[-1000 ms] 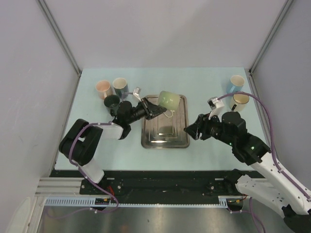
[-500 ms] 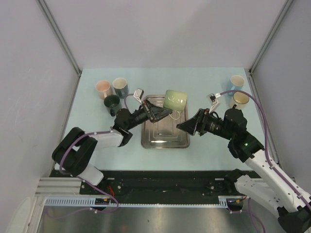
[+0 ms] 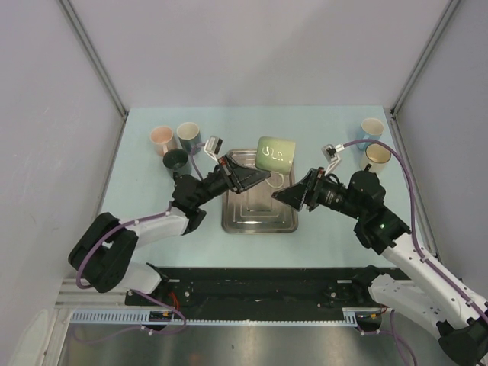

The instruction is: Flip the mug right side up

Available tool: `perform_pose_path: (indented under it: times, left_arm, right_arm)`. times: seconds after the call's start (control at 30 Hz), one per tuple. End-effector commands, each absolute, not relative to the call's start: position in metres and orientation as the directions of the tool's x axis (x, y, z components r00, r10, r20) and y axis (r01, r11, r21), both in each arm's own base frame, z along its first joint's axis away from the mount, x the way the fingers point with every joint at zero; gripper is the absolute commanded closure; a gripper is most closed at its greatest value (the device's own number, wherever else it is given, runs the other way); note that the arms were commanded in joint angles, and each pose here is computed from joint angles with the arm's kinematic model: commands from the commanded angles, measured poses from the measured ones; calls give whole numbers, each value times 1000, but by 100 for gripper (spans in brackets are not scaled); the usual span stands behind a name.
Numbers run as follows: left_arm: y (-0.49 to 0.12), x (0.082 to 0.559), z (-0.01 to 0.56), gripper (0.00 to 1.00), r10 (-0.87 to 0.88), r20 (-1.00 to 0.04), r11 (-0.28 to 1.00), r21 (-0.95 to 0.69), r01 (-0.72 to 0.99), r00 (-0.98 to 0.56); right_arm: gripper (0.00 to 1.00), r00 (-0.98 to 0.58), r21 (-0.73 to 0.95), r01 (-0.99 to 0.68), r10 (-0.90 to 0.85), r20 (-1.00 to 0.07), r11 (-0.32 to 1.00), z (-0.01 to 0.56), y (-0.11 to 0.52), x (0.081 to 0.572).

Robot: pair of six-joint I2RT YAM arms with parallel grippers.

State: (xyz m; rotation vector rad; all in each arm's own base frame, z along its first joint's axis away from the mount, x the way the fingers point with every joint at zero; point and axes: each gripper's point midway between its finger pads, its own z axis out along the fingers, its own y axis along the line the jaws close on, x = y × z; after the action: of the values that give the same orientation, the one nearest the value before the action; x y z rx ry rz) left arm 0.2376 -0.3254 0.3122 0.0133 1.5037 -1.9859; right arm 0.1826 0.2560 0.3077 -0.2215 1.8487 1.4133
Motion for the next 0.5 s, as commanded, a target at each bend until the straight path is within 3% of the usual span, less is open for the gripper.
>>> perform_pose_path:
  times: [0.0, 0.27, 0.47]
  left_arm:
    - [-308, 203, 387, 100, -566, -481, -269, -659, 702, -669]
    - [-313, 192, 392, 100, -554, -497, -269, -652, 709, -668]
    - [-316, 186, 392, 100, -547, -495, -274, -656, 703, -675]
  right_arm:
    - [28, -610, 715, -610, 373, -699, 343, 330, 260, 193]
    - [32, -601, 720, -602, 398, -693, 345, 330, 266, 207]
    - [44, -569, 707, -625, 426, -703, 333, 340, 267, 211]
